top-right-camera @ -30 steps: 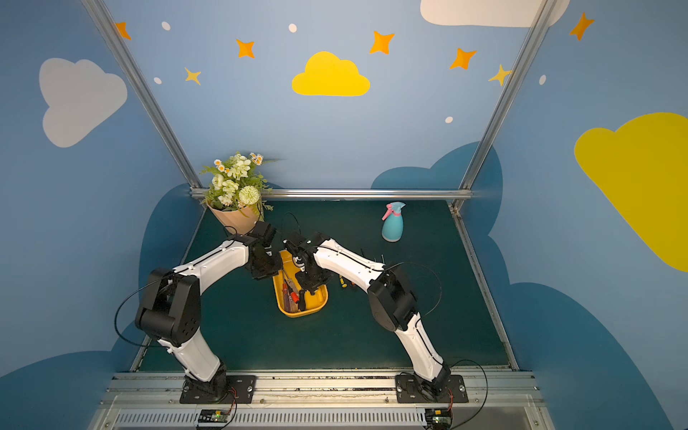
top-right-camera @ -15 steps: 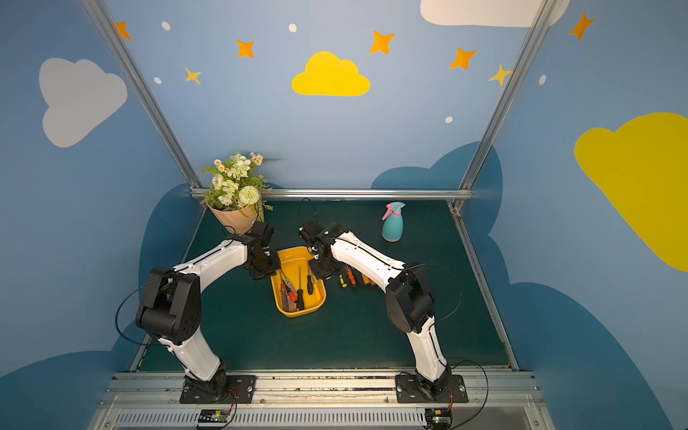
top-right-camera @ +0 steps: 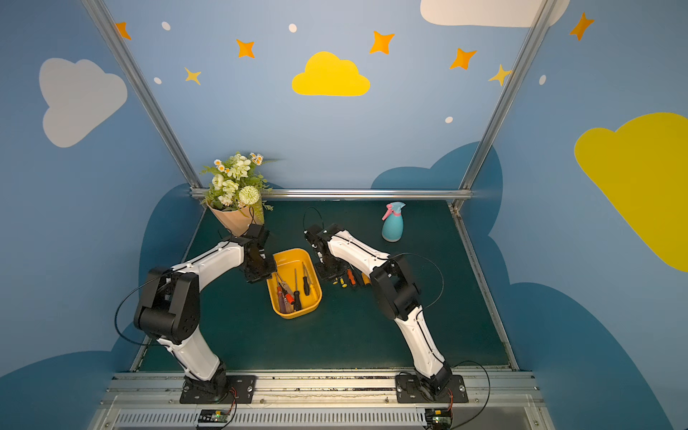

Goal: Take out the screwdriver from the storage box
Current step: Place the screwdriver at the center of the board.

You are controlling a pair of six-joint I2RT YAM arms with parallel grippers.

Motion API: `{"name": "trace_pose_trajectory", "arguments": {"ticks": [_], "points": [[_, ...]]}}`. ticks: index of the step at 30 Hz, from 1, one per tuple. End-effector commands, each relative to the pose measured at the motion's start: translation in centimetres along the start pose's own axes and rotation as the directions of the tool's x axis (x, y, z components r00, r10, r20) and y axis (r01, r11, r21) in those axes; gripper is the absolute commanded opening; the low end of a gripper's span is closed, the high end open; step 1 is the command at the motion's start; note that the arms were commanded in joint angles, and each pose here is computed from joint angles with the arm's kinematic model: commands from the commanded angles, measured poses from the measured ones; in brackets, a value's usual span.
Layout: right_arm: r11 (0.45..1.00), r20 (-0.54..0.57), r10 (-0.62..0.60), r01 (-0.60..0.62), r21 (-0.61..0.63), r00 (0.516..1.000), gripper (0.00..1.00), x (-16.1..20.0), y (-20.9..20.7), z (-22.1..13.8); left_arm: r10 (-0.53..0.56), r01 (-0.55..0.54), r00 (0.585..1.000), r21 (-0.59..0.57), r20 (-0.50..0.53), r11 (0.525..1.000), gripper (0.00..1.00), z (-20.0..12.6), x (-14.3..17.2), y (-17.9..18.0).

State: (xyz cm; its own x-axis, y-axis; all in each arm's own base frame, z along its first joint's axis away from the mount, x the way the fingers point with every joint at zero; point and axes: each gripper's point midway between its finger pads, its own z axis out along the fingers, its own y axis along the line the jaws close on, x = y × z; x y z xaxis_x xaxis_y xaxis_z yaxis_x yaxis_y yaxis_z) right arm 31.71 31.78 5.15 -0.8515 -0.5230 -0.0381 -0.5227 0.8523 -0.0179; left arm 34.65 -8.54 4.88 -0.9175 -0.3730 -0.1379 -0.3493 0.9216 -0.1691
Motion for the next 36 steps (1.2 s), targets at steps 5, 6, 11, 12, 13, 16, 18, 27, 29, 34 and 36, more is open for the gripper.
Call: {"name": "trace_pose_trajectory", "arguments": {"ticks": [5,6,11,12,13,16,18,27,29,34,36], "points": [[1.000,-0.087,0.008,-0.005,0.031,0.996,0.00,0.4,-0.9,1.9,0.012,-0.013,1.000,0.042,0.027,0.999,0.02,-1.4,-0.4,-0.5],[0.999,-0.094,0.012,-0.009,0.035,0.996,0.00,0.4,-1.0,2.1,0.014,-0.015,0.999,0.043,0.029,0.999,0.02,-1.4,-0.4,-0.5],[0.999,-0.129,0.026,-0.021,0.040,0.991,0.00,0.9,-1.4,3.0,0.010,-0.011,1.000,0.042,0.026,0.999,0.03,-1.3,-0.5,-0.4],[0.999,-0.135,0.027,-0.022,0.043,0.991,0.00,0.9,-1.6,3.2,0.011,-0.012,1.000,0.045,0.027,0.999,0.02,-1.4,-0.5,-0.5],[0.999,-0.142,0.029,-0.023,0.047,0.989,0.00,1.1,-1.7,3.3,0.010,-0.011,1.000,0.043,0.023,0.999,0.02,-1.2,-0.4,-0.5],[0.998,-0.157,0.037,-0.029,0.050,0.987,0.00,1.3,-2.0,3.6,0.007,-0.009,1.000,0.045,0.024,0.999,0.02,-1.3,-0.4,-0.5],[0.998,-0.160,0.040,-0.033,0.048,0.986,0.04,1.4,-2.0,3.7,0.008,-0.009,1.000,0.047,0.027,0.999,0.02,-1.4,-0.5,-0.6],[0.998,-0.176,0.055,-0.052,0.026,0.983,0.23,1.5,-1.7,3.7,0.008,-0.009,1.000,0.053,0.022,0.999,0.03,-1.3,-0.5,-0.7],[0.998,-0.171,0.059,-0.058,0.014,0.984,0.27,1.4,-1.5,3.6,0.009,-0.010,1.000,0.049,0.019,0.999,0.02,-1.2,-0.4,-0.7],[0.998,-0.137,0.055,-0.057,-0.006,0.989,0.32,0.9,-1.2,2.6,0.006,-0.007,1.000,0.048,0.014,0.999,0.02,-1.1,-0.3,-0.6],[0.998,-0.122,0.057,-0.058,-0.009,0.991,0.34,0.7,-1.1,2.2,0.006,-0.006,1.000,0.049,0.015,0.999,0.03,-1.1,-0.3,-0.6]]}}
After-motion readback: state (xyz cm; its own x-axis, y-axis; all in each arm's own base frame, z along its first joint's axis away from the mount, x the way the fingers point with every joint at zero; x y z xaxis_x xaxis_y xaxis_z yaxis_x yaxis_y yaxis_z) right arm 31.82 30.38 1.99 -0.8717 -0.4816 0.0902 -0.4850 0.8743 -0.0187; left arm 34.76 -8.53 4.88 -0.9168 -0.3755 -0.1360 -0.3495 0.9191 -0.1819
